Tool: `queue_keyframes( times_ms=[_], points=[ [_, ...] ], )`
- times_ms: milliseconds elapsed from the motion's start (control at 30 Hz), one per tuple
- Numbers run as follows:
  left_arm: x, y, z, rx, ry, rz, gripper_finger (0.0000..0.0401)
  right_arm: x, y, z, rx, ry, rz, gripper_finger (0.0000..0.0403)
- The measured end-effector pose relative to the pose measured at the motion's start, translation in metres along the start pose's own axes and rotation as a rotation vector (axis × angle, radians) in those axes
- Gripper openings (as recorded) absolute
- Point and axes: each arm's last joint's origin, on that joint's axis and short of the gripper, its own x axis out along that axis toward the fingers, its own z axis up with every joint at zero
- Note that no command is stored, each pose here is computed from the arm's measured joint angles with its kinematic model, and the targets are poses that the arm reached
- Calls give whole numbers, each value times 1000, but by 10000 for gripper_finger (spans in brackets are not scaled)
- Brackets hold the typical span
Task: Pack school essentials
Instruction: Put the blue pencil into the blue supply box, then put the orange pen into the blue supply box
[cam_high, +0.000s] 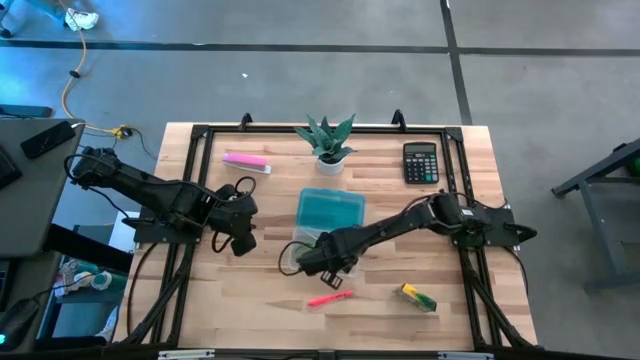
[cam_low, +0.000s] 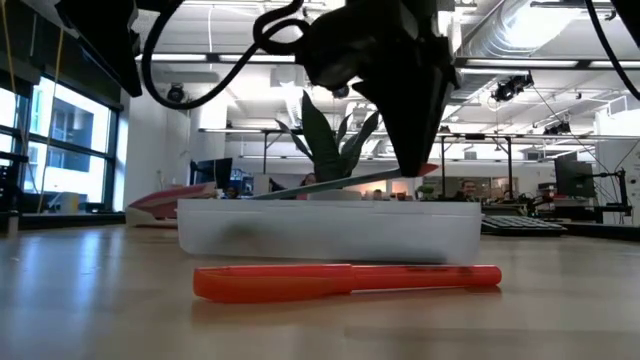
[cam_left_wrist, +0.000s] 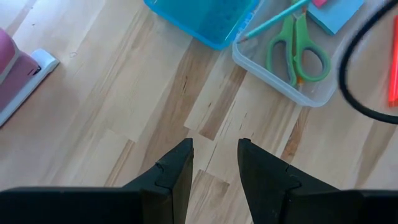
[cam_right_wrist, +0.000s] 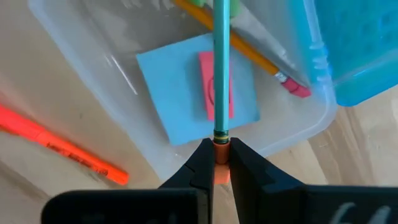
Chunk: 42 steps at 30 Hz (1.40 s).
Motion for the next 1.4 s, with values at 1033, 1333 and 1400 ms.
queue_keyframes(
  times_ms=[1033, 1333, 1400],
  points=[
    [0, -5, 3, -21, -1, -86, 115, -24, -14, 0, 23, -89, -18, 144],
    [-1, -8, 5, -85, 2, -128, 135, -64, -29, -12, 134, -223, 3, 144],
    [-1, -8, 5, -100, 8, -132, 151, -70, -31, -17, 152, -241, 12, 144]
  ],
)
